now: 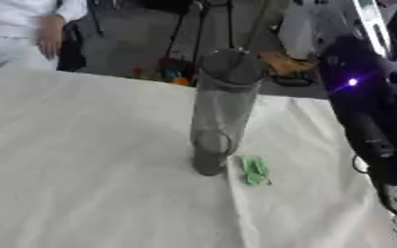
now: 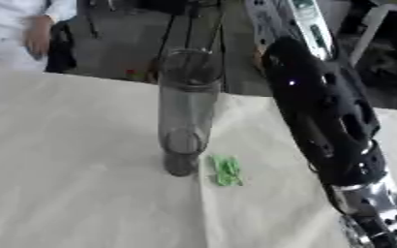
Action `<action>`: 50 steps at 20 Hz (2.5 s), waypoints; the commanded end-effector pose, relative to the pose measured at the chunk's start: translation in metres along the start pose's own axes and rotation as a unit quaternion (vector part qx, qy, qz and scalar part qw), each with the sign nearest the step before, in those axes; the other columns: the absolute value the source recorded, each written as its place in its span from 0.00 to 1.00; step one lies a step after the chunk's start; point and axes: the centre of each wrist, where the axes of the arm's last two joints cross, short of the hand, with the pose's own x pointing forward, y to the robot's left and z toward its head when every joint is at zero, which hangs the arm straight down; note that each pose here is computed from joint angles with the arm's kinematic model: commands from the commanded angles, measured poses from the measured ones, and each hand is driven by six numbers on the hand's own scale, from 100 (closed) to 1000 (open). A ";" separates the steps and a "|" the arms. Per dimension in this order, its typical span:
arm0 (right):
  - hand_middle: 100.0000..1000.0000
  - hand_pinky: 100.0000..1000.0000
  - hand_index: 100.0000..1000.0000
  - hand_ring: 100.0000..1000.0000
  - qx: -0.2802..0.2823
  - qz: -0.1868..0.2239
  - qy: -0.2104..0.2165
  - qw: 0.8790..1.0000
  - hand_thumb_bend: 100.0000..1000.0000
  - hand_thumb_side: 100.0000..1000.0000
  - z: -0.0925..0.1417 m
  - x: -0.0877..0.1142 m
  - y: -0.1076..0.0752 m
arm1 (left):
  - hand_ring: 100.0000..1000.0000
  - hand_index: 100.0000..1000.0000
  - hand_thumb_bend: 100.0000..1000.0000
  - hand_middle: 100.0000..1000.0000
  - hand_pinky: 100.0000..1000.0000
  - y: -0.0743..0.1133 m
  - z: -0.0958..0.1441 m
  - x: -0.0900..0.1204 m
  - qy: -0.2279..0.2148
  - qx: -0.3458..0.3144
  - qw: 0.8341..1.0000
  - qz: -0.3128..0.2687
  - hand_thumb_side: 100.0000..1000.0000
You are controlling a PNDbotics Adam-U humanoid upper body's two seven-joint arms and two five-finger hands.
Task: Arrange flowers into the vase.
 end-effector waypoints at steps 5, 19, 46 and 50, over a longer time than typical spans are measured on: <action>0.00 0.00 0.00 0.00 -0.059 0.031 0.025 0.997 0.10 0.31 0.000 0.018 -0.005 | 0.90 0.95 0.00 0.85 0.87 0.000 -0.008 0.005 -0.016 0.003 1.000 0.004 1.00; 0.00 0.00 0.00 0.00 -0.062 0.040 -0.029 0.997 0.11 0.28 0.000 0.053 -0.004 | 0.90 0.95 0.00 0.85 0.87 0.003 -0.008 0.005 -0.017 -0.004 1.000 -0.004 1.00; 0.00 0.00 0.00 0.00 -0.046 0.013 0.045 0.998 0.12 0.28 0.000 0.024 0.011 | 0.89 0.95 0.00 0.85 0.87 0.000 -0.006 0.004 -0.004 -0.001 1.000 0.000 1.00; 0.00 0.00 0.00 0.00 -0.040 0.013 0.060 0.997 0.12 0.28 0.001 0.019 0.012 | 0.89 0.95 0.00 0.85 0.87 0.000 -0.006 0.004 -0.004 0.000 1.000 0.000 1.00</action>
